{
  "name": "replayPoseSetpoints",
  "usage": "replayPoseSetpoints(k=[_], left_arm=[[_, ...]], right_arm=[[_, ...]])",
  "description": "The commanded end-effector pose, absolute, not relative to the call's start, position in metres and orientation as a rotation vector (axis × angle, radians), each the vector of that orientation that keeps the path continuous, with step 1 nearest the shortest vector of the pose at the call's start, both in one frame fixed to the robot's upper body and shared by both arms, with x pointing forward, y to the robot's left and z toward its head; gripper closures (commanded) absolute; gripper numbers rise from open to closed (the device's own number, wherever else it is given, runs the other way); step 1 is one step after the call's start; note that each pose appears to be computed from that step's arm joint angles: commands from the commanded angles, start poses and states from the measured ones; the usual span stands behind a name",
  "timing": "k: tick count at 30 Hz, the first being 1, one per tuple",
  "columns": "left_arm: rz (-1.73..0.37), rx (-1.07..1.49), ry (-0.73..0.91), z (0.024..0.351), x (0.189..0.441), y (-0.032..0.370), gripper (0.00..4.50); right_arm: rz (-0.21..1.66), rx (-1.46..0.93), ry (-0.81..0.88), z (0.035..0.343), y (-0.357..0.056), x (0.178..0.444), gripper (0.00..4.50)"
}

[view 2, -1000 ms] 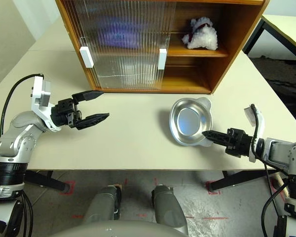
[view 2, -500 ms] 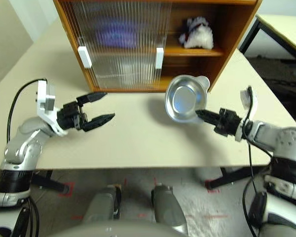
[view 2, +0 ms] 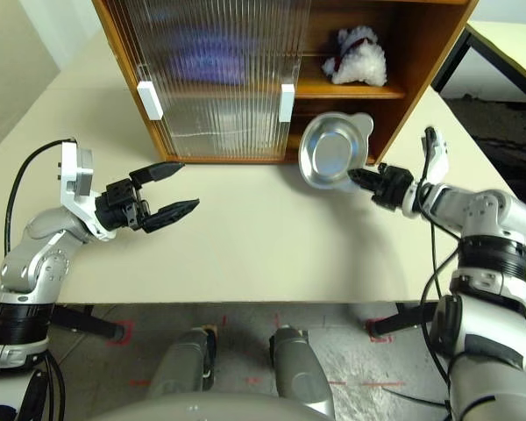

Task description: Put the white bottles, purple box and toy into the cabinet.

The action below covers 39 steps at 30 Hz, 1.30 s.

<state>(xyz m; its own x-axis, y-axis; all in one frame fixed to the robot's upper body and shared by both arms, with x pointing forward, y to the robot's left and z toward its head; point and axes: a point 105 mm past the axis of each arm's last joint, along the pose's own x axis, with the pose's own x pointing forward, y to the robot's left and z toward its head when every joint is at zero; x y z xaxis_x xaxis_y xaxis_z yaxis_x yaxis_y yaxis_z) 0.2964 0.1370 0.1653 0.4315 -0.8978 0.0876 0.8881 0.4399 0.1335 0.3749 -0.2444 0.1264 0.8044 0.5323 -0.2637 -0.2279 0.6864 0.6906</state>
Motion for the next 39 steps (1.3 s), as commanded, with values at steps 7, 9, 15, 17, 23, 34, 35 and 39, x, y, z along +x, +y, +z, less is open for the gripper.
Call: replayPoseSetpoints(k=[7, 9, 15, 17, 23, 34, 35, 39], left_arm=[[-1.13, 0.138, -0.152, 0.169, 0.292, 0.143, 0.0], [-1.12, 0.133, -0.167, 0.171, 0.291, 0.142, 0.0], [-1.096, 0.151, -0.186, 0.171, 0.294, 0.142, 0.0], [-1.093, 0.146, -0.193, 0.172, 0.294, 0.143, 0.0], [-1.084, 0.164, -0.207, 0.175, 0.299, 0.142, 0.0], [-1.021, 0.22, -0.175, 0.173, 0.301, 0.164, 0.0], [-1.018, 0.226, -0.17, 0.172, 0.301, 0.167, 0.0], [-1.013, 0.232, -0.158, 0.17, 0.298, 0.17, 0.0]], right_arm=[[0.286, 0.686, 0.463, 0.115, -0.259, 0.4, 4.0], [0.278, 0.665, 0.467, 0.114, -0.26, 0.402, 4.0], [0.234, 0.712, 0.46, 0.116, -0.258, 0.413, 4.0], [0.217, 0.739, 0.446, 0.117, -0.258, 0.417, 4.0], [0.194, 0.773, 0.398, 0.125, -0.251, 0.431, 4.0], [0.15, 0.717, 0.333, 0.131, -0.245, 0.446, 4.0], [0.142, 0.706, 0.332, 0.129, -0.246, 0.446, 4.0], [0.134, 0.696, 0.313, 0.131, -0.247, 0.448, 2.65]])
